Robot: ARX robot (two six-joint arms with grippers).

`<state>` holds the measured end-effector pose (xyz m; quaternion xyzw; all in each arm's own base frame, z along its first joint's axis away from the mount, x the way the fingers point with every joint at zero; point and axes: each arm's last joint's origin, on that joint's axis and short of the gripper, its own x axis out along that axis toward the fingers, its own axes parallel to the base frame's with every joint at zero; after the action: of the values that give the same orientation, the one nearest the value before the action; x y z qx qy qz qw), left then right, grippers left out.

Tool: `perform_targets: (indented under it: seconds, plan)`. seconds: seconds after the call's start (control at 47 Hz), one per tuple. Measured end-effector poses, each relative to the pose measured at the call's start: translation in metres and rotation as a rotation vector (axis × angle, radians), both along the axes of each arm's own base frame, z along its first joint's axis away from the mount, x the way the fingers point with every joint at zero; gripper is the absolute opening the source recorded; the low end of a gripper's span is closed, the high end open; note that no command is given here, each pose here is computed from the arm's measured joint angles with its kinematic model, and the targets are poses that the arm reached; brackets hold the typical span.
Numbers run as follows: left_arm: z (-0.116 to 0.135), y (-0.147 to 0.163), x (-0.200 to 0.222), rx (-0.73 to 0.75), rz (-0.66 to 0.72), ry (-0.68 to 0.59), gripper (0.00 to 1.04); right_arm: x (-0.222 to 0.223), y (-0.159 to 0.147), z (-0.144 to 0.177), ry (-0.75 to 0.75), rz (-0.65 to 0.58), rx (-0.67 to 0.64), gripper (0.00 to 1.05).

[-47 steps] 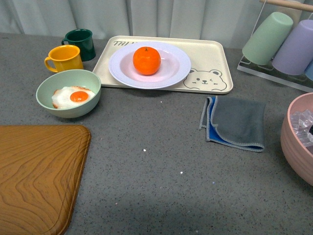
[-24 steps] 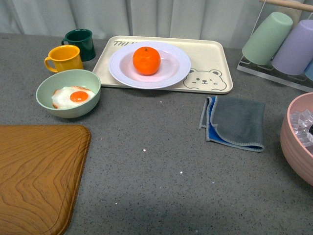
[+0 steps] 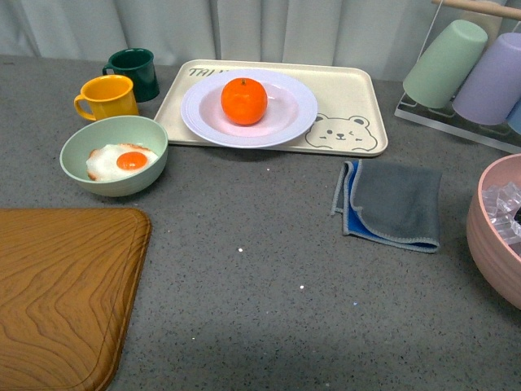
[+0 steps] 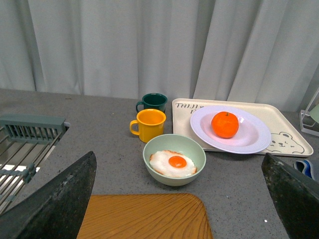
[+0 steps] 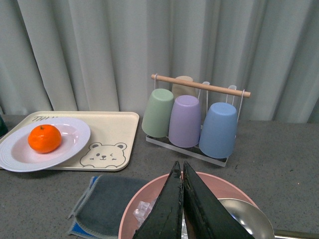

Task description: Place orange and plate with both arms

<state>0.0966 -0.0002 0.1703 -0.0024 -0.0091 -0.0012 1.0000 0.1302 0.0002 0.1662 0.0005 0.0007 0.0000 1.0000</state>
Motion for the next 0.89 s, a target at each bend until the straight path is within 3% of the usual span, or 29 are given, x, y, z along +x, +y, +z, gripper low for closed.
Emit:
perform_targets:
  seconds: [0.894]
  plan:
    - [0.000,0.000,0.000,0.000,0.000,0.000,0.98,-0.025,0.000,0.000,0.004,0.000,0.000,0.01]
